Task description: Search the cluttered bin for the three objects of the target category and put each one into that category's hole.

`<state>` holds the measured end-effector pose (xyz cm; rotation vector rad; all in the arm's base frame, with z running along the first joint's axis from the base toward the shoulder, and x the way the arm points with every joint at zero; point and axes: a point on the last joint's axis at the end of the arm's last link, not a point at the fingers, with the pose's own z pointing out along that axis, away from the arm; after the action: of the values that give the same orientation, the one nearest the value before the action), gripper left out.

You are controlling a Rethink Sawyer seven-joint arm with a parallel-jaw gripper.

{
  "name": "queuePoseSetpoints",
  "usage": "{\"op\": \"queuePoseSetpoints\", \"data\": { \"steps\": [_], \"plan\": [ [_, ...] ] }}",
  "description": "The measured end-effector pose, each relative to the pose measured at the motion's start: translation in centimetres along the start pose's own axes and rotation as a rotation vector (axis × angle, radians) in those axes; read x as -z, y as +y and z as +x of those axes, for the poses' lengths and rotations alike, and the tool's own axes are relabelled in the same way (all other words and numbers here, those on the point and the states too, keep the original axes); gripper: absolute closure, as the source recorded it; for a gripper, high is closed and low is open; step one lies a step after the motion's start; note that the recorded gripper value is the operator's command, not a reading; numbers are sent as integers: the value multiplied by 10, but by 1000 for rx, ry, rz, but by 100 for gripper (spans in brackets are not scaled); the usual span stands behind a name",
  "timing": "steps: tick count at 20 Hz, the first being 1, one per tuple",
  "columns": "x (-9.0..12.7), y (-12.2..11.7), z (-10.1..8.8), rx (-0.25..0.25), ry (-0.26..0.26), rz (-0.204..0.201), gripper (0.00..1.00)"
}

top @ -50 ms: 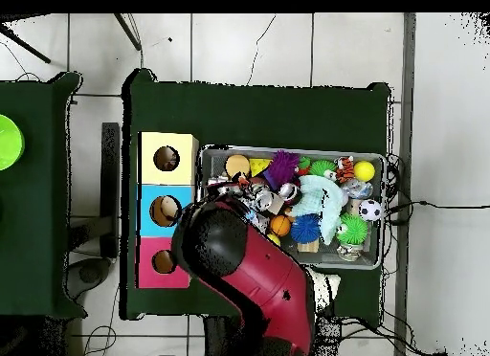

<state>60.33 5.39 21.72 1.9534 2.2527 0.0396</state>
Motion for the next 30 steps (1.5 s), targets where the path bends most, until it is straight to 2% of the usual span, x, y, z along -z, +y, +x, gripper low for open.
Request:
{"op": "queuePoseSetpoints", "data": {
  "steps": [5, 7, 14, 17, 22, 25, 30],
  "plan": [
    [10, -3, 14, -46, 13, 11, 100],
    [11, -5, 14, -56, 18, 20, 100],
    [12, -15, 6, -84, 53, 99, 100],
    [7, -13, 4, -91, 46, 112, 100],
    [-1, -8, 2, -117, 31, 119, 100],
    [-7, -2, 4, -151, 20, 122, 100],
    [-8, 3, 8, -184, 14, 118, 100]
  ]
}}
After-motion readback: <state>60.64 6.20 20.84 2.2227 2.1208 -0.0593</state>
